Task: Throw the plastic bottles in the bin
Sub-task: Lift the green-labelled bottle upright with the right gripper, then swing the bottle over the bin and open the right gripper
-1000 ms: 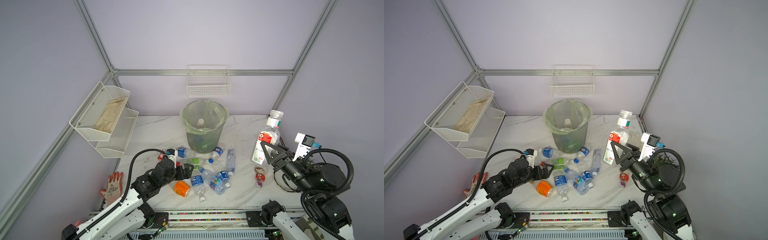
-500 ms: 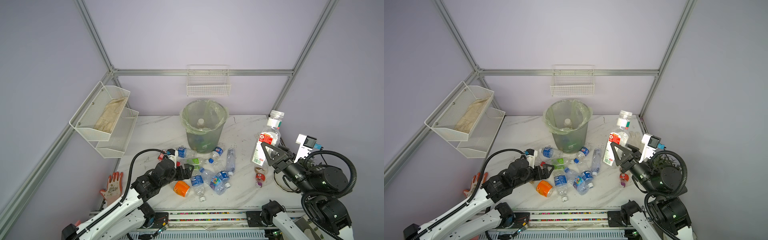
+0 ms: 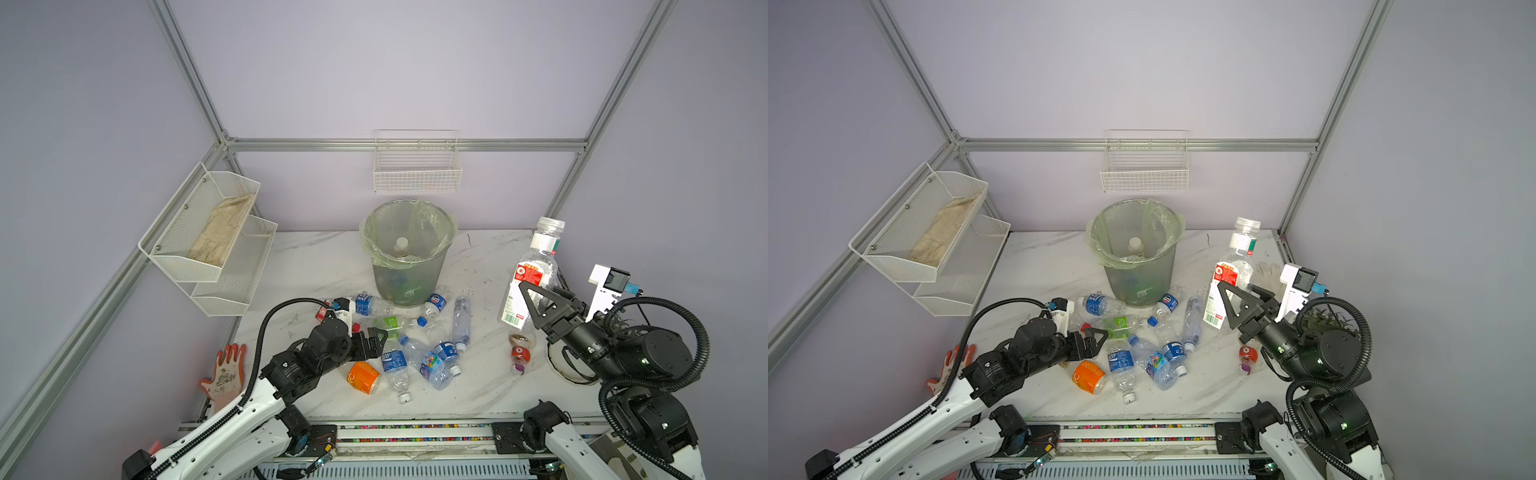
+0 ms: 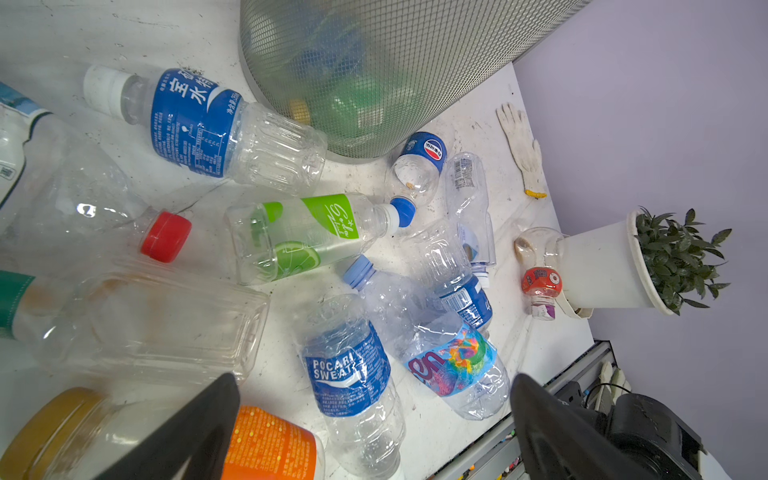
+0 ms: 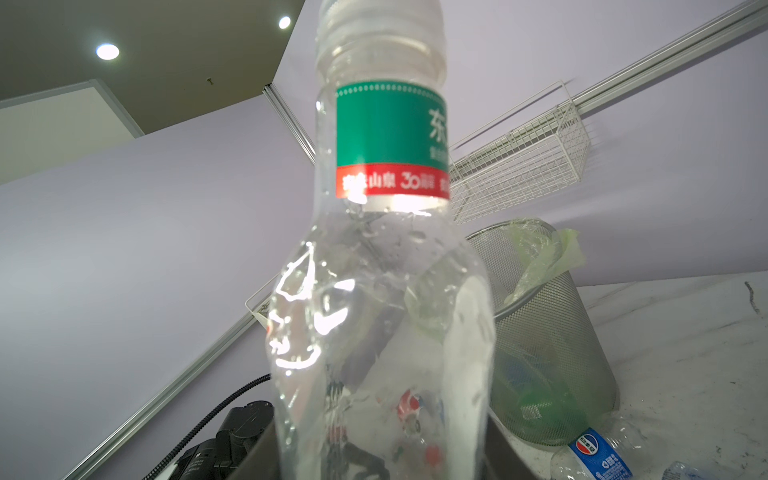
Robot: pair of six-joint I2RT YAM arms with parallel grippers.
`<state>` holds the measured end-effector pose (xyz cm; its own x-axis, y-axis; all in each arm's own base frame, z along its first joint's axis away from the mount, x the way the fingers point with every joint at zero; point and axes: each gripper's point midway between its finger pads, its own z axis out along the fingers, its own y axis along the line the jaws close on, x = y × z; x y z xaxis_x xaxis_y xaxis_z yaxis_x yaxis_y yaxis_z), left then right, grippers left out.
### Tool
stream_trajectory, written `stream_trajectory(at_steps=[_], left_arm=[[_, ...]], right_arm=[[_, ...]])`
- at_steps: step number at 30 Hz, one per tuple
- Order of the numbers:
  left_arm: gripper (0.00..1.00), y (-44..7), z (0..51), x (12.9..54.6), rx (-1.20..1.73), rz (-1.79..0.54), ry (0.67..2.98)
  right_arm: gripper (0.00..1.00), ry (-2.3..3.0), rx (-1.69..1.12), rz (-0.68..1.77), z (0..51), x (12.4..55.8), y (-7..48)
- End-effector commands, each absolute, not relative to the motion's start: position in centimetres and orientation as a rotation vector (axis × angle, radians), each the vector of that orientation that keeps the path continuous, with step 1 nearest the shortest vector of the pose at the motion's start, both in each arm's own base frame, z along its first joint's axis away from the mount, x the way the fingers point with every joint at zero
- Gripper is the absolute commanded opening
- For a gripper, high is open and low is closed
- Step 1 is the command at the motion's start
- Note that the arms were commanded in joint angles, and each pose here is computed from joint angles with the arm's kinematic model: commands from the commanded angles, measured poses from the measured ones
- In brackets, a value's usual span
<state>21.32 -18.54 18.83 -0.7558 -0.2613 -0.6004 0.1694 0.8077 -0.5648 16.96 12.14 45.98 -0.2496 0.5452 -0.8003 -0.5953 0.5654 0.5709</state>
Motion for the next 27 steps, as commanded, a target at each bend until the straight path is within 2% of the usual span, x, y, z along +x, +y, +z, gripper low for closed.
stream_trajectory(at_steps=[1,19,27], left_arm=[[1.00,-19.0,19.9,21.4,-0.058,-0.845,2.250],[1.00,-18.9,19.7,21.3,-0.063,-0.842,2.251],[1.00,-18.9,20.1,21.2,-0.068,-0.860,2.242]], right_arm=[[0.00,1.427,-0.072,1.099,47.4,17.0,12.5],[0.00,1.506,-0.090,1.118,47.4,22.9,15.5],[0.00,1.601,-0.019,1.098,47.2,30.8,18.0]])
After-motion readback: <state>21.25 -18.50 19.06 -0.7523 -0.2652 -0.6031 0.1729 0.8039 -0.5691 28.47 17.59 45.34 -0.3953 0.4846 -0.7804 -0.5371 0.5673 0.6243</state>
